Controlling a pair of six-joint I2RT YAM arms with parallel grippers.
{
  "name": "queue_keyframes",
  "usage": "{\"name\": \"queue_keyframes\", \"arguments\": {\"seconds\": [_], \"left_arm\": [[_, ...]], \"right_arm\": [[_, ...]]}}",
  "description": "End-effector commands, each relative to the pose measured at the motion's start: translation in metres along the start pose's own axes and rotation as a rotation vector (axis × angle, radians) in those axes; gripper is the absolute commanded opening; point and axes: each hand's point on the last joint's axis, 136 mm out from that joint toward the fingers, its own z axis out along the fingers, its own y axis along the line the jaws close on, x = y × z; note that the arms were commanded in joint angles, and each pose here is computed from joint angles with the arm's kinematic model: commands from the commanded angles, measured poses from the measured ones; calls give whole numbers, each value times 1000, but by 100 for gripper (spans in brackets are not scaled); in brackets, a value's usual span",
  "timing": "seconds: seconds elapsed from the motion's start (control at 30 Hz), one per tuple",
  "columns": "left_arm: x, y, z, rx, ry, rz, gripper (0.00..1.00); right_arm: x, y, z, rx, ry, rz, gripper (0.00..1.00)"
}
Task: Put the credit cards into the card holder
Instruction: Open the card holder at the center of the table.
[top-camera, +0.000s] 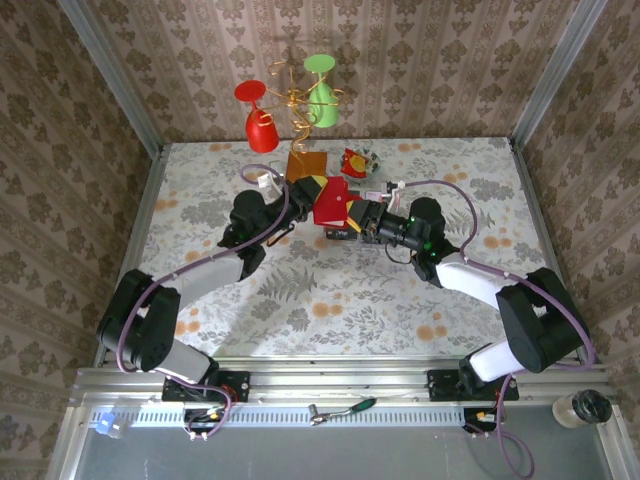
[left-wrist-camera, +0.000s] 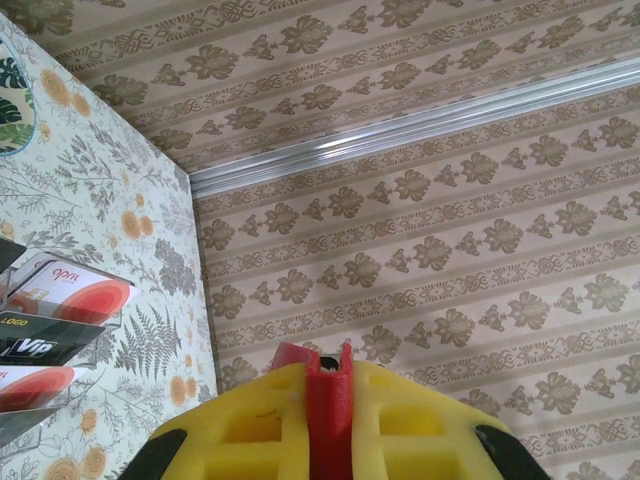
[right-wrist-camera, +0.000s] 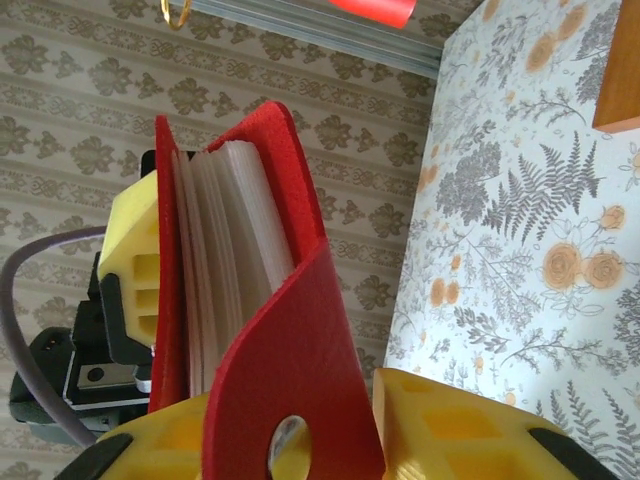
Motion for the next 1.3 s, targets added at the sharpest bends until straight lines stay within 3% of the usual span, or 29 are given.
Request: {"name": "queue_keyframes", "arguments": {"seconds": [0.0, 0.13, 0.23, 0.37, 0.53, 0.73, 0.93, 1.07, 1.13, 1.27], "left_arm": [[1, -9, 4, 40, 4, -4, 0], [0, -11, 5, 46, 0, -3, 0], [-1, -13, 5, 55, -4, -2, 0], [-1, -10, 6, 54, -5, -5, 0], [-1, -6, 7, 53, -7, -14, 0], [1, -3, 9, 48, -3, -17, 0], [2, 5, 8, 20, 9, 6, 0], [3, 14, 3, -33, 20, 60, 39], [3, 19, -2, -67, 21, 89, 54], [0, 30, -12, -125, 23, 127, 65]], "right_arm": [[0, 32, 3, -102, 33, -45, 35], [-2, 31, 2, -98, 27, -43, 36], [-3, 31, 0, -101, 22, -40, 43], [-7, 34, -2, -117, 14, -35, 42], [-9, 40, -2, -142, 13, -36, 27], [-10, 41, -5, -146, 8, -38, 1], [-10, 39, -9, -135, 1, -36, 0], [-8, 33, -13, -117, -8, -35, 0], [-7, 29, -14, -111, -8, -31, 0], [-6, 24, -15, -101, -7, -24, 0]]}}
